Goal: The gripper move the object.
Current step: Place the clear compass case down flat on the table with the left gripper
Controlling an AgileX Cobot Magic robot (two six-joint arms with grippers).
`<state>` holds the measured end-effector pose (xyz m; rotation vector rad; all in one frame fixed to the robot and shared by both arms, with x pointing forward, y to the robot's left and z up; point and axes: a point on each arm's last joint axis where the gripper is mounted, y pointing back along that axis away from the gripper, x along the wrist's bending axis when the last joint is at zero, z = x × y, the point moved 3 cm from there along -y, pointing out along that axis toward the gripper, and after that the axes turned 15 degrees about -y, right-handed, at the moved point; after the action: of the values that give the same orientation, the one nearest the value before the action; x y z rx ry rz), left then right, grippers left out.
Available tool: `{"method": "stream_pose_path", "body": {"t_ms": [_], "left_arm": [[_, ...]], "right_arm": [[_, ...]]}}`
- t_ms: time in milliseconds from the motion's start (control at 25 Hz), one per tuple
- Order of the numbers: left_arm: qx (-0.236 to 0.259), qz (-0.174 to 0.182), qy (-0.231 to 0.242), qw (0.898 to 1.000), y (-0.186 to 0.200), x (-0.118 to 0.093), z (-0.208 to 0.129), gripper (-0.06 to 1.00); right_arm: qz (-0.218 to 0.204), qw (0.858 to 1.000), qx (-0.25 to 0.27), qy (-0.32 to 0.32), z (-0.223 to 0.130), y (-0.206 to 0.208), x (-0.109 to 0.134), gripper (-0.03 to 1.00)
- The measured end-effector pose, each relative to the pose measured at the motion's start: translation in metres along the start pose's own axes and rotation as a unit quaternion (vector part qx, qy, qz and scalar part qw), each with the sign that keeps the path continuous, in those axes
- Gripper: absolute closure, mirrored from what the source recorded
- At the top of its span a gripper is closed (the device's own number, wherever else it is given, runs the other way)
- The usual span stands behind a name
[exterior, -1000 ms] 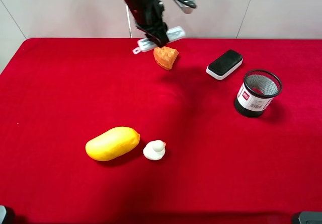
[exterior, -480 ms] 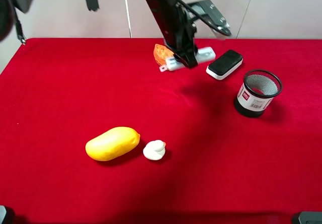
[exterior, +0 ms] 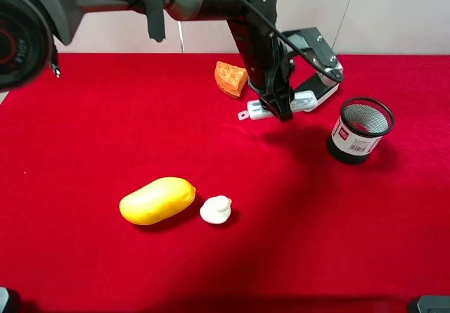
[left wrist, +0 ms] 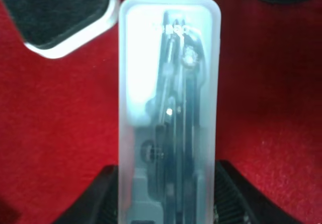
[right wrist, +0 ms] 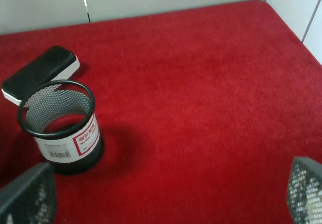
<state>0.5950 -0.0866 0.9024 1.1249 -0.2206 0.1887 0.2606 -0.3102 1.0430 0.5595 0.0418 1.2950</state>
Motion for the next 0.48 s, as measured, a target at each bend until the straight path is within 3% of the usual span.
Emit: {"method": "stream_pose_path", "body": {"t_ms": [480], "left_arm": [[0.019,-0.018,-0.009,1.0,-0.021,-0.012,-0.006,0.54]], "right_arm": [[0.0,1.0,0.0,0.0,0.0,0.0,0.0,0.27]]}}
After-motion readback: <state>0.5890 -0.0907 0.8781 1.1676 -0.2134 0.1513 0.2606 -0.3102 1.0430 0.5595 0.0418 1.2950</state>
